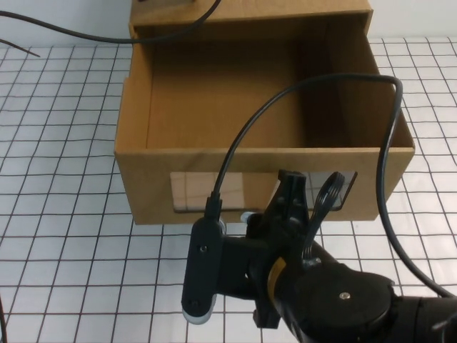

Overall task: Open the shoe box
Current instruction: 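Pull the top drawer of the cardboard box fully open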

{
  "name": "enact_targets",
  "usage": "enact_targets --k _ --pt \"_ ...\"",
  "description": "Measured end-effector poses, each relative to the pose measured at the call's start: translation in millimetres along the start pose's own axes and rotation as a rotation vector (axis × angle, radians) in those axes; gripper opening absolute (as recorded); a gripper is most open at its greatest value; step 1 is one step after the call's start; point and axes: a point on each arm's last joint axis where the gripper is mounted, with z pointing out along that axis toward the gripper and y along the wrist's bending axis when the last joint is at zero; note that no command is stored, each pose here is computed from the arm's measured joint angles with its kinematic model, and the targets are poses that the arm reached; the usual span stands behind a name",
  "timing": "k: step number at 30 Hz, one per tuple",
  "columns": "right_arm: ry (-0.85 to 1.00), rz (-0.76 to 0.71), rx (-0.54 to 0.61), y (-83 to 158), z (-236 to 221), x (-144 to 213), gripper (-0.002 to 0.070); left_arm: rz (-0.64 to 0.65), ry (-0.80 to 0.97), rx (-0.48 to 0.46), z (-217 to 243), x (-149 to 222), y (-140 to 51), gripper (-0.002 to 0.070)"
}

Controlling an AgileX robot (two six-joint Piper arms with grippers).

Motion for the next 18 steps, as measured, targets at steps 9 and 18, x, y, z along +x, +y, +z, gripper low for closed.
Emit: enact_targets --k 9,18 --pt "0.027 0.021 -0.005 0.3 -0.9 2.5 0.0158 -0.001 -0.002 0.003 -0.1 -0.2 -0.4 -0.0005" --pt "0.002 0.089 -0.013 -10.3 -18.0 2.2 0.0303 0.084 -0.07 -0.003 -25.3 -14.7 -24.9 -0.0005"
